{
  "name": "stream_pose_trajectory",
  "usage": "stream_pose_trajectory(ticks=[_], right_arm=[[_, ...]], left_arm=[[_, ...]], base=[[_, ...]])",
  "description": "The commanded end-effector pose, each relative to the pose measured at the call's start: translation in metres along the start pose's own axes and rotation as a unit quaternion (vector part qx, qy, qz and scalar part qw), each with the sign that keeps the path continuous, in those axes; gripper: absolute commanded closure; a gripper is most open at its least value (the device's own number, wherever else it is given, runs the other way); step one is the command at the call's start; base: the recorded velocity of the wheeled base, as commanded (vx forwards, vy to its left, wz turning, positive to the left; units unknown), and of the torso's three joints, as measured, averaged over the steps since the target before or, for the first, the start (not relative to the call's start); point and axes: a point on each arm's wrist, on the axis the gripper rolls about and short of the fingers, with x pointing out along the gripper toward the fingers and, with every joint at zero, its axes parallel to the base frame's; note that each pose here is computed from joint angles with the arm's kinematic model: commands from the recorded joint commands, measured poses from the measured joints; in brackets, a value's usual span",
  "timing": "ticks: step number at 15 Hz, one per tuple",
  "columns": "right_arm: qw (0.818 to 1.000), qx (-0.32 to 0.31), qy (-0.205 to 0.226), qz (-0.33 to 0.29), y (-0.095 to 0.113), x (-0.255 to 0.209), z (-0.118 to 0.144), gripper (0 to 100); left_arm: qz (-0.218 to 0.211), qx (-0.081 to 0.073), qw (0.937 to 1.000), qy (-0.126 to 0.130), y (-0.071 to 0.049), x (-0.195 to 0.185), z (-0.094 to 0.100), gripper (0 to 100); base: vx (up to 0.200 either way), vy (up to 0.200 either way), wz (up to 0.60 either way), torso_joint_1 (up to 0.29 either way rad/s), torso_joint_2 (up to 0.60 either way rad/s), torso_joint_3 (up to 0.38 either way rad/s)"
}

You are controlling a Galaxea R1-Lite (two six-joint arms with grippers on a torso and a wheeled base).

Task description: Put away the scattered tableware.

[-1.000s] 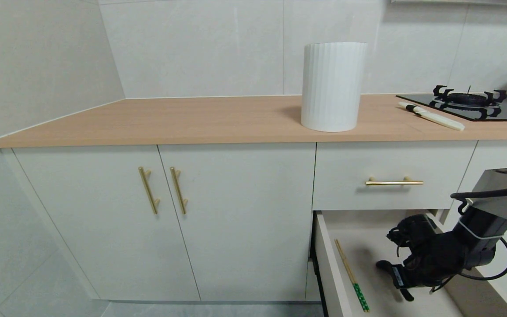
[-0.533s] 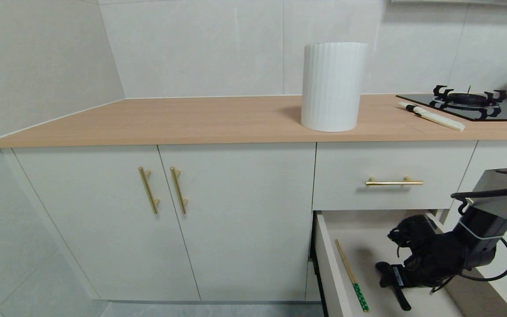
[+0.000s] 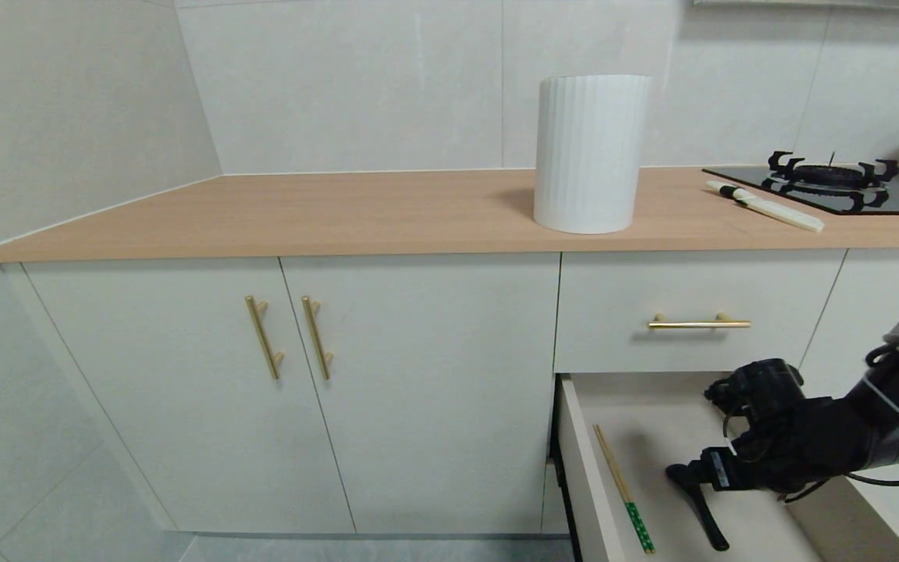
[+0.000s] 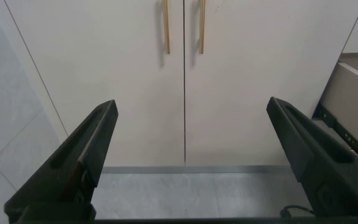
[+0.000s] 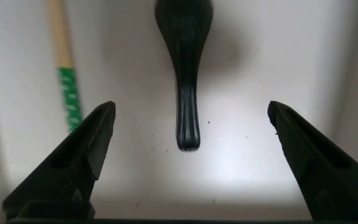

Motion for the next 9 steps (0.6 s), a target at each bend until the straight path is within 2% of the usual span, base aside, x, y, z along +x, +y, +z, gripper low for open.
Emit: stream_pose_trajectory(ticks=[1, 2, 3, 4, 5, 6, 8, 9], right_arm=[[0.995, -0.003, -0.095, 0.024, 0.001, -0.073, 0.01, 0], [0.99, -0.014, -0.132, 0.056, 0.005, -0.103, 0.009, 0], [0.987, -0.023, -0.143, 0.066, 0.008, -0.124, 0.004, 0], [0.987, -0.023, -0.143, 0.066, 0.008, -0.124, 0.004, 0], [0.983, -0.046, -0.157, 0.083, 0.014, -0.161, -0.005, 0], [0.98, -0.064, -0.168, 0.089, 0.017, -0.178, -0.011, 0], [0.977, -0.08, -0.175, 0.093, 0.018, -0.191, -0.018, 0], [0.974, -0.115, -0.166, 0.1, 0.017, -0.209, -0.031, 0]], left_arm=[[0.0, -0.001, 1.0, 0.001, 0.0, 0.0, 0.0, 0], [0.0, -0.001, 1.0, 0.001, 0.0, 0.0, 0.0, 0], [0.0, 0.0, 1.0, 0.001, 0.0, 0.0, 0.0, 0], [0.0, 0.0, 1.0, 0.001, 0.0, 0.0, 0.0, 0], [0.0, -0.001, 1.0, 0.001, 0.0, 0.0, 0.0, 0], [0.0, -0.001, 1.0, 0.001, 0.0, 0.0, 0.0, 0], [0.0, -0.001, 1.0, 0.001, 0.0, 0.0, 0.0, 0], [0.0, -0.002, 1.0, 0.001, 0.0, 0.0, 0.0, 0]], base=[[0.0, 0.0, 0.0, 0.0, 0.0, 0.0], [0.0, 0.0, 0.0, 0.0, 0.0, 0.0], [0.0, 0.0, 0.0, 0.0, 0.0, 0.0], [0.0, 0.0, 0.0, 0.0, 0.0, 0.0], [0.0, 0.0, 0.0, 0.0, 0.0, 0.0], [0.0, 0.0, 0.0, 0.0, 0.0, 0.0], [-0.2, 0.0, 0.0, 0.0, 0.0, 0.005], [-0.2, 0.0, 0.0, 0.002, 0.01, -0.002]])
